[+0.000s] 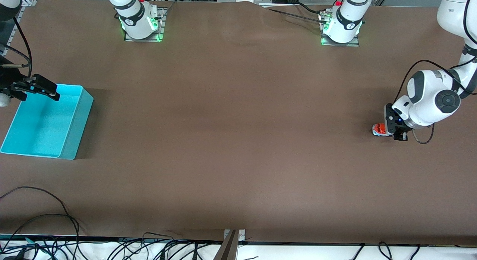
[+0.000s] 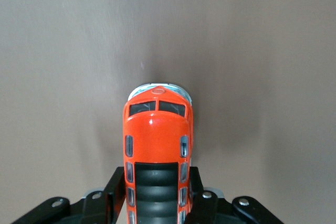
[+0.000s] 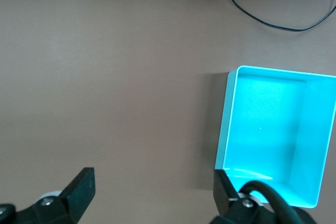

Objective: Wind up bus and store in blue box

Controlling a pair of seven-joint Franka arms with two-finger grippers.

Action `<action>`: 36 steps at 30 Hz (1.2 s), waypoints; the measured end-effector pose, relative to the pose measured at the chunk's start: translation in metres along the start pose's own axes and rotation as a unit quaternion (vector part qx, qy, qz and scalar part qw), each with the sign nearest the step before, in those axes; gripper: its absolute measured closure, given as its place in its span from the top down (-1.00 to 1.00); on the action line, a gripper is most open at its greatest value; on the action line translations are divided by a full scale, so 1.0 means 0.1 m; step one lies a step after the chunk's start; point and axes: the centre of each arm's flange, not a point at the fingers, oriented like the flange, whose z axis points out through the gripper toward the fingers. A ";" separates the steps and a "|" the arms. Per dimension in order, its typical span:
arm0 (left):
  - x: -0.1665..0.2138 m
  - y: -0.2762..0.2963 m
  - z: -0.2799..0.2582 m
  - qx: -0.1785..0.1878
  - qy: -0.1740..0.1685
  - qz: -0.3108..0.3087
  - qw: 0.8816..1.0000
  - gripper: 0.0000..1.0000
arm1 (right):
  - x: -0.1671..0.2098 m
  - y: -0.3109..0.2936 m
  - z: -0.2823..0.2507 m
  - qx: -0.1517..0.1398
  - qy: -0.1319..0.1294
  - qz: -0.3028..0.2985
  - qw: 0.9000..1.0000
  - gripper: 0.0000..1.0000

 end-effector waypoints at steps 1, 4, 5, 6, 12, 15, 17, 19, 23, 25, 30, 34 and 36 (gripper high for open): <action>-0.05 0.00 0.01 0.000 0.000 0.002 1.000 0.03 | 0.00 0.00 0.00 0.000 0.000 0.000 1.000 1.00; -0.19 -0.01 0.02 0.000 0.000 0.004 1.000 0.03 | 0.00 0.00 0.00 0.000 0.000 0.000 1.000 1.00; -0.22 -0.01 0.02 0.000 0.001 0.004 1.000 0.03 | 0.00 0.00 0.00 0.000 0.000 0.000 1.000 1.00; -0.26 -0.01 0.03 0.000 0.001 0.003 1.000 0.03 | 0.00 0.00 0.00 0.000 0.000 0.000 1.000 1.00; -0.47 0.00 0.05 0.002 0.001 -0.006 1.000 0.03 | 0.00 0.00 0.00 0.000 0.000 0.000 1.000 1.00; -0.58 0.01 0.06 0.003 0.001 -0.012 1.000 0.03 | 0.00 0.00 0.00 0.000 0.000 0.000 1.000 1.00; -0.63 0.01 0.07 0.004 0.001 -0.014 1.000 0.03 | 0.00 0.00 0.00 0.000 0.000 0.000 1.000 1.00; -0.66 0.01 0.07 0.004 0.001 -0.015 1.000 0.03 | 0.00 0.00 0.00 0.000 0.000 0.000 1.000 1.00; -0.68 0.01 0.08 0.005 0.001 -0.015 1.000 0.03 | 0.00 0.00 0.00 0.000 0.000 0.000 1.000 1.00; -0.68 0.01 0.08 0.005 0.001 -0.015 1.000 0.03 | 0.00 0.00 0.00 0.000 0.000 0.000 1.000 1.00; -0.68 0.01 0.08 0.004 0.002 -0.015 1.000 0.03 | 0.00 0.00 0.00 0.000 0.000 0.000 1.000 1.00; -0.68 0.05 0.19 -0.007 0.006 -0.016 1.000 0.26 | 0.00 0.00 0.00 0.000 0.000 0.000 1.000 1.00; -0.68 0.08 0.29 -0.019 0.011 -0.017 1.000 0.39 | 0.00 0.00 0.00 0.000 0.000 0.000 1.000 1.00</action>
